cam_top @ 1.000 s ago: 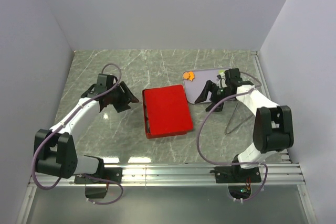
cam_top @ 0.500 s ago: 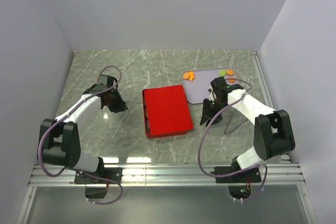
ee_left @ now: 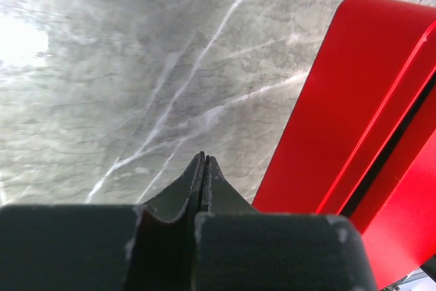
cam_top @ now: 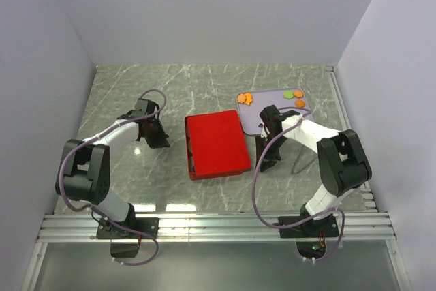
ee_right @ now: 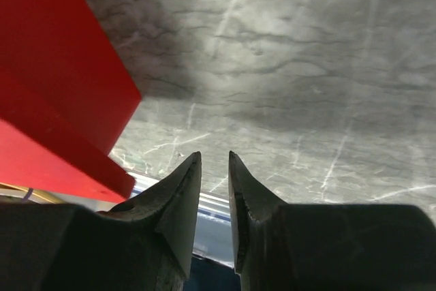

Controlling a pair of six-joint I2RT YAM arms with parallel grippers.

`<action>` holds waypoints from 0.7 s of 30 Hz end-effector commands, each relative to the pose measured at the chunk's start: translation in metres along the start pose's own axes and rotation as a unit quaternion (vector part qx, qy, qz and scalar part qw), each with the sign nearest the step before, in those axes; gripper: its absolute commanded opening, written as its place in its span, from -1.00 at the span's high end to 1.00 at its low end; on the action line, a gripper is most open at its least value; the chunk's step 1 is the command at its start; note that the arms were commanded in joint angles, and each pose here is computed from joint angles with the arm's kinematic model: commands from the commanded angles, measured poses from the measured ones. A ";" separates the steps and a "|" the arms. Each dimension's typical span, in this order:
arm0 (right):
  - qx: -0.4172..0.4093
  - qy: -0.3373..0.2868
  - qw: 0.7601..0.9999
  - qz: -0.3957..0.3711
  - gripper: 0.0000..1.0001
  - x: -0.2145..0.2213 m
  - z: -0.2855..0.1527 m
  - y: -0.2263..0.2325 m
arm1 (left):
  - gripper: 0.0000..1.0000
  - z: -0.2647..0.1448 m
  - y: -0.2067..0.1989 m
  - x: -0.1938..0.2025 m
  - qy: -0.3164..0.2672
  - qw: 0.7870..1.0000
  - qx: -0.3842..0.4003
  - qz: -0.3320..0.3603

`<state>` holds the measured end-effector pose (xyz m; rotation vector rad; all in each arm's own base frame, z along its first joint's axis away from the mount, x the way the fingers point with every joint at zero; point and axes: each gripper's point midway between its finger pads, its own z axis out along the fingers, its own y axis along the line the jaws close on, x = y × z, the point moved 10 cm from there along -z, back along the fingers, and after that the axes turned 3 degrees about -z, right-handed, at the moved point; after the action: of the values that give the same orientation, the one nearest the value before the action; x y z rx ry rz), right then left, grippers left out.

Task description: Pack the cookies

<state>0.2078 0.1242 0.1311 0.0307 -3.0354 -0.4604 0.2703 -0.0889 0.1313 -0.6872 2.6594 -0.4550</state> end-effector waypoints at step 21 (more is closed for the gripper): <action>-0.031 -0.004 0.998 -0.049 0.54 -0.023 -0.013 0.034 | 0.99 0.030 -0.039 0.037 0.040 0.999 0.022 0.017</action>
<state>0.2267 0.1465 0.1445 0.1290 -3.0406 -0.5320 0.2635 -0.1391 0.1085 -0.6206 2.7333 -0.5250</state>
